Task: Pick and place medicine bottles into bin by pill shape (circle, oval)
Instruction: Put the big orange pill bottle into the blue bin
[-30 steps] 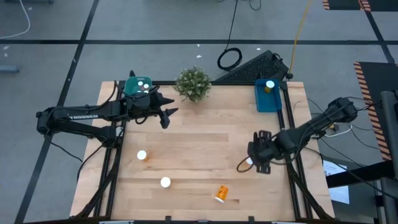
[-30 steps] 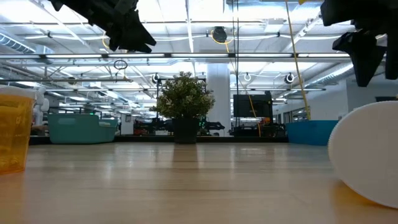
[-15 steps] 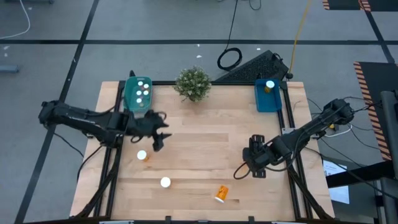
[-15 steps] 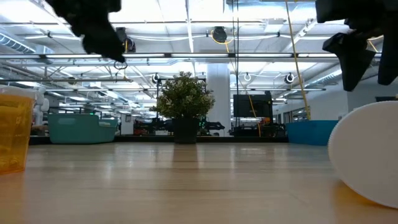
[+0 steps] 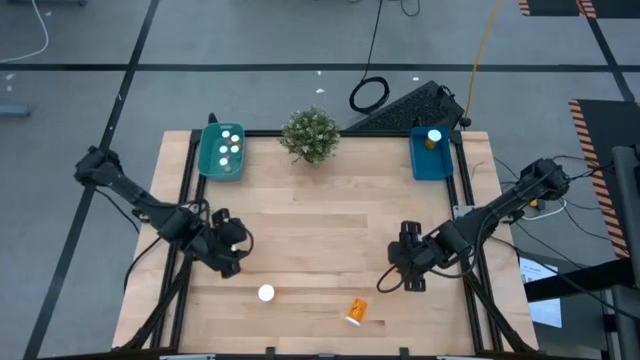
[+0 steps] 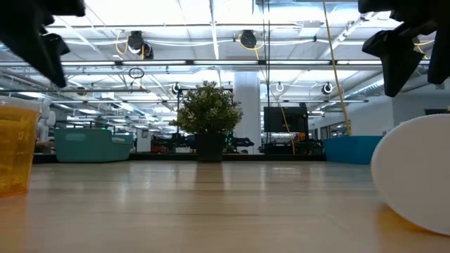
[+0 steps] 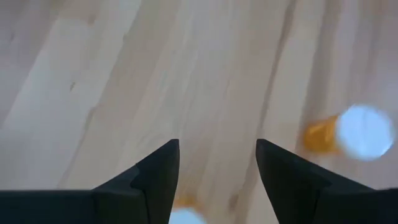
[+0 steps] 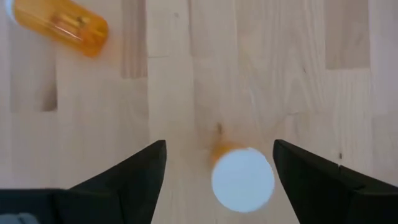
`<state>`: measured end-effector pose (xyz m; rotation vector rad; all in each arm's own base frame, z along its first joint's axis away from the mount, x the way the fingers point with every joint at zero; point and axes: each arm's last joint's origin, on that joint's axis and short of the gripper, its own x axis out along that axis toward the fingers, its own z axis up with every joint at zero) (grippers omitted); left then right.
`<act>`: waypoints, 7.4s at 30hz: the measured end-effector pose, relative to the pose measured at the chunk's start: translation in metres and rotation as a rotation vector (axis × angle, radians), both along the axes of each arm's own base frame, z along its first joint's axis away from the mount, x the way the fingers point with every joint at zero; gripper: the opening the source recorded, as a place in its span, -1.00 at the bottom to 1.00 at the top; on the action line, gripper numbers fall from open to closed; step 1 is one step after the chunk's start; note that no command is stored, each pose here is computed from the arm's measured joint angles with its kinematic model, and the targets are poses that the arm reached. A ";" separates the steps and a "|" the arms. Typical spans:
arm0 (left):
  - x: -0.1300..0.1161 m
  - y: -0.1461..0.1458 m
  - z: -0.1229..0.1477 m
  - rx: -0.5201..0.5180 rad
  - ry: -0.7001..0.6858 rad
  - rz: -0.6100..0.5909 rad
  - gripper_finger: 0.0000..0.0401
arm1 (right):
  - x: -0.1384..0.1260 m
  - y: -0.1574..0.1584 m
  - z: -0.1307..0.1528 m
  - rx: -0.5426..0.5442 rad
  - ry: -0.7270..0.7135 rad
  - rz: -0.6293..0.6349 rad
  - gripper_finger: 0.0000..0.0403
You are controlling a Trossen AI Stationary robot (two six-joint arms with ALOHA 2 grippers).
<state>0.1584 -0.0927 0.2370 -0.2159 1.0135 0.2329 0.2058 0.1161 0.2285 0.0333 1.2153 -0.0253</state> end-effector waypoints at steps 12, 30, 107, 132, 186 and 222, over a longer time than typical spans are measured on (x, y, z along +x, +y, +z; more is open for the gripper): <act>-0.020 -0.007 -0.016 0.054 0.245 0.049 0.61 | 0.010 0.011 0.006 0.042 -0.154 0.043 0.44; -0.023 -0.007 -0.056 0.048 0.355 0.105 0.46 | 0.011 0.021 0.010 0.053 -0.229 0.074 0.44; 0.086 0.035 0.069 0.337 -0.385 -0.204 0.09 | 0.189 -0.080 -0.001 -0.203 -0.979 0.036 -0.06; 0.085 0.025 0.086 0.524 -0.520 -0.110 0.62 | 0.138 -0.086 0.018 -0.159 -0.956 -0.001 -0.12; 0.205 0.072 0.036 0.441 -0.936 -0.271 0.03 | 0.067 -0.115 -0.002 -0.240 -1.347 0.101 -0.11; 0.188 0.124 -0.014 0.449 -0.350 -0.154 0.00 | 0.076 -0.130 0.019 -0.174 -0.782 -0.133 0.40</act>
